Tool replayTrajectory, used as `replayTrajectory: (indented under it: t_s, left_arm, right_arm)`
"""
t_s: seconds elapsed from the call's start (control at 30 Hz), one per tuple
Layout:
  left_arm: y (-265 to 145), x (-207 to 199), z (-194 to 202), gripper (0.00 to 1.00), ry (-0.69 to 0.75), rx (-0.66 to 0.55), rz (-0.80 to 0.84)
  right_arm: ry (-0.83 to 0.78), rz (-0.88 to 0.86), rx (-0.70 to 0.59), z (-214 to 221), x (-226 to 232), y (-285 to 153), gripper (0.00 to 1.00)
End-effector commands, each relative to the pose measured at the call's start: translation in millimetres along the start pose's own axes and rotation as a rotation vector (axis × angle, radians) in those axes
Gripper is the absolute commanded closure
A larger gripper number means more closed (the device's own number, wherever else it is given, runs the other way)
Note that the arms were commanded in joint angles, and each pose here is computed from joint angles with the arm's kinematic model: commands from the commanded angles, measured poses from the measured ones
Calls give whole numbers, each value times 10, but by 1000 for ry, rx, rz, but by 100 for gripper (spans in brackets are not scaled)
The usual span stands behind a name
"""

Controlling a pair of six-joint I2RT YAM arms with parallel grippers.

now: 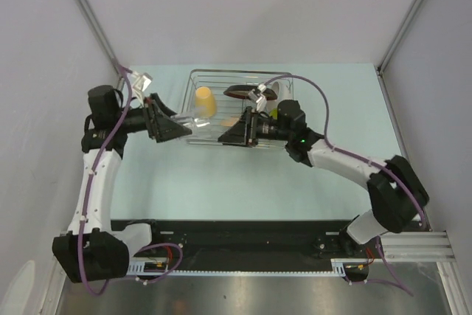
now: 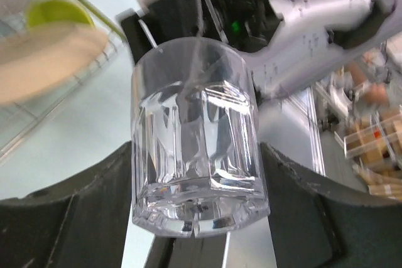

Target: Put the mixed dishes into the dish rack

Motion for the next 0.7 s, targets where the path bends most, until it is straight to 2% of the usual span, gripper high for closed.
replayTrajectory:
  t_s: [0.0,0.1,0.13,0.17,0.2,0.23,0.27,0.3,0.47,0.67]
  left_arm:
    - [-217,-264,-530,100,182,-31,95]
    - [-265,-98,-679,100,167,-72,47]
    - [-248,-15,-642,100,35,-95,5]
    - [-239,-20,-780,100,190,-104,-46]
    - [-208,23,-819,100,216,-91,-126]
    - [-151,305,-621,100,12,32,-313]
    - [35,336,-631,100,157,158,-345]
    - [114,372,-659,100,162,198,-397]
    - [269,595,-559,100,284,281,-714]
    - [283,826,-522,100,282,373,-891]
  right_arm:
    - [-69,259,115,217,-234,-515,42]
    - [-82,301,55,283,-128,-816,43]
    - [-83,310,19,260,-92,-920,43]
    - [-113,289,-19,257,45,-1018,44]
    - [-124,287,-48,256,84,-1084,44]
    - [-130,284,-82,222,130,-1154,44]
    - [-137,274,-101,210,184,-1196,44]
    - [-165,250,-126,219,300,-1260,44]
    - [-166,269,-165,237,382,-1403,45]
    - [-167,288,-168,280,356,-1451,46]
Point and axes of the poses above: each gripper's point midway between its finger pads, its own y axis out along the fingers, its own x axis along the line the jaws close on, z = x × y, the point moved 9 cm from there along -y, back along the fingers, and after that the axes turned 2 degrees about y, right-handed, at the moved point
